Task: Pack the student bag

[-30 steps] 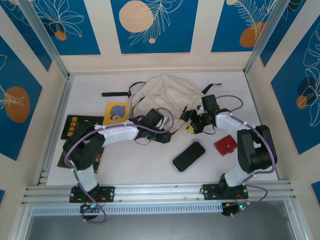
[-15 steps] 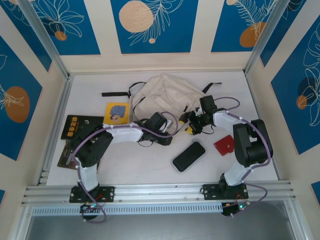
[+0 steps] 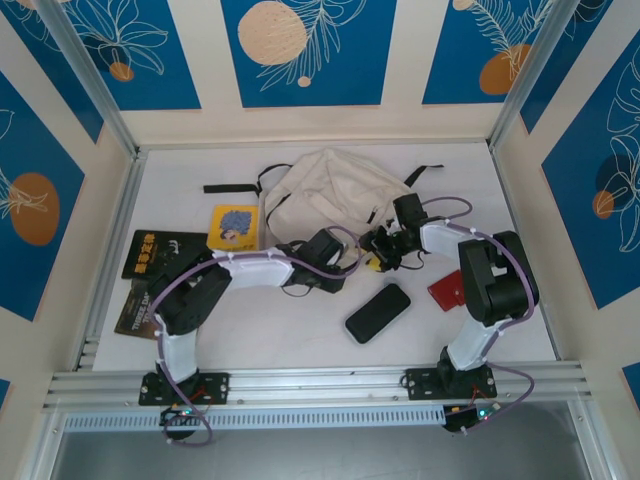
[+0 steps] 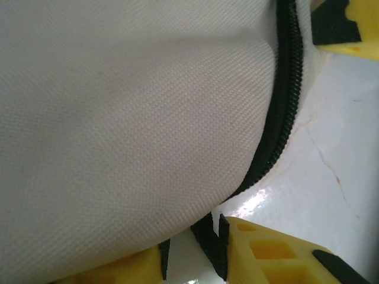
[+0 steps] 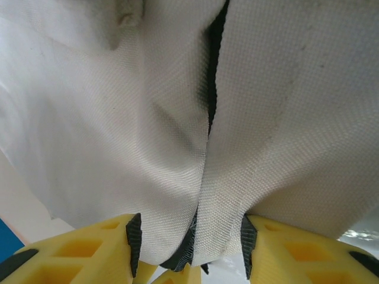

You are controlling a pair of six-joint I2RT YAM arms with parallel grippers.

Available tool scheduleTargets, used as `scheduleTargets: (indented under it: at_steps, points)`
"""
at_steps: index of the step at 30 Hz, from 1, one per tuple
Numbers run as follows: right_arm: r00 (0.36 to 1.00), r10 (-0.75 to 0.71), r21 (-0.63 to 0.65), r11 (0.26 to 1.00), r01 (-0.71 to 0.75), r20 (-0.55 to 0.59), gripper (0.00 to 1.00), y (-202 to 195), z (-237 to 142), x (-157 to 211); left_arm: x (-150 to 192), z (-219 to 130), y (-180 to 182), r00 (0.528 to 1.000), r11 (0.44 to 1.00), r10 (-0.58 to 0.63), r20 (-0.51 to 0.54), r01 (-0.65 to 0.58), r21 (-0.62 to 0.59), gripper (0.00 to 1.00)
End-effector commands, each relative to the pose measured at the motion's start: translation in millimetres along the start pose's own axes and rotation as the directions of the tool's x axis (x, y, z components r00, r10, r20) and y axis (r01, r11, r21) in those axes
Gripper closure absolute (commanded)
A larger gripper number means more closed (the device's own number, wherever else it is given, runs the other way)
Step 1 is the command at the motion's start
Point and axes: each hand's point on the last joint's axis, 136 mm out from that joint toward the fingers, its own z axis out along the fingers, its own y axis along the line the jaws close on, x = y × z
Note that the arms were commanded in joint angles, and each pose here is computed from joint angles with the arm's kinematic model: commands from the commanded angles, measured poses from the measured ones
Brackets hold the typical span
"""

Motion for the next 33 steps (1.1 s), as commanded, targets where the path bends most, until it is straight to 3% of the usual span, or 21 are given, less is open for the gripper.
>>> scheduleTargets:
  at_steps: [1,11,15,21,28,33]
  points:
    - [0.999,0.013,-0.008,1.0,-0.013,-0.044,0.52,3,7,7,9,7,14,0.999,0.992,-0.017,-0.029,0.013,-0.129,0.71]
    - [0.999,0.015,0.003,1.0,-0.014,-0.038,0.53,0,10,8,17,4,3,0.996,0.978,0.009,-0.093,-0.028,-0.207,0.6]
    - [0.999,0.014,0.005,1.0,-0.014,-0.034,0.55,-1,10,7,22,2,8,0.993,0.959,0.015,-0.121,-0.049,-0.279,0.7]
    - [0.999,0.018,0.011,1.0,-0.017,-0.031,0.58,-3,11,7,24,0,12,0.992,0.951,0.003,-0.128,-0.043,-0.307,0.81]
    - [1.0,0.014,0.047,0.999,-0.014,-0.003,0.63,-10,9,3,15,-11,10,0.994,0.949,0.007,-0.11,-0.041,-0.314,1.0]
    - [0.998,-0.003,0.114,0.993,-0.004,0.064,0.68,-16,4,-9,6,-34,11,0.996,0.945,0.026,-0.082,-0.051,-0.322,1.0]
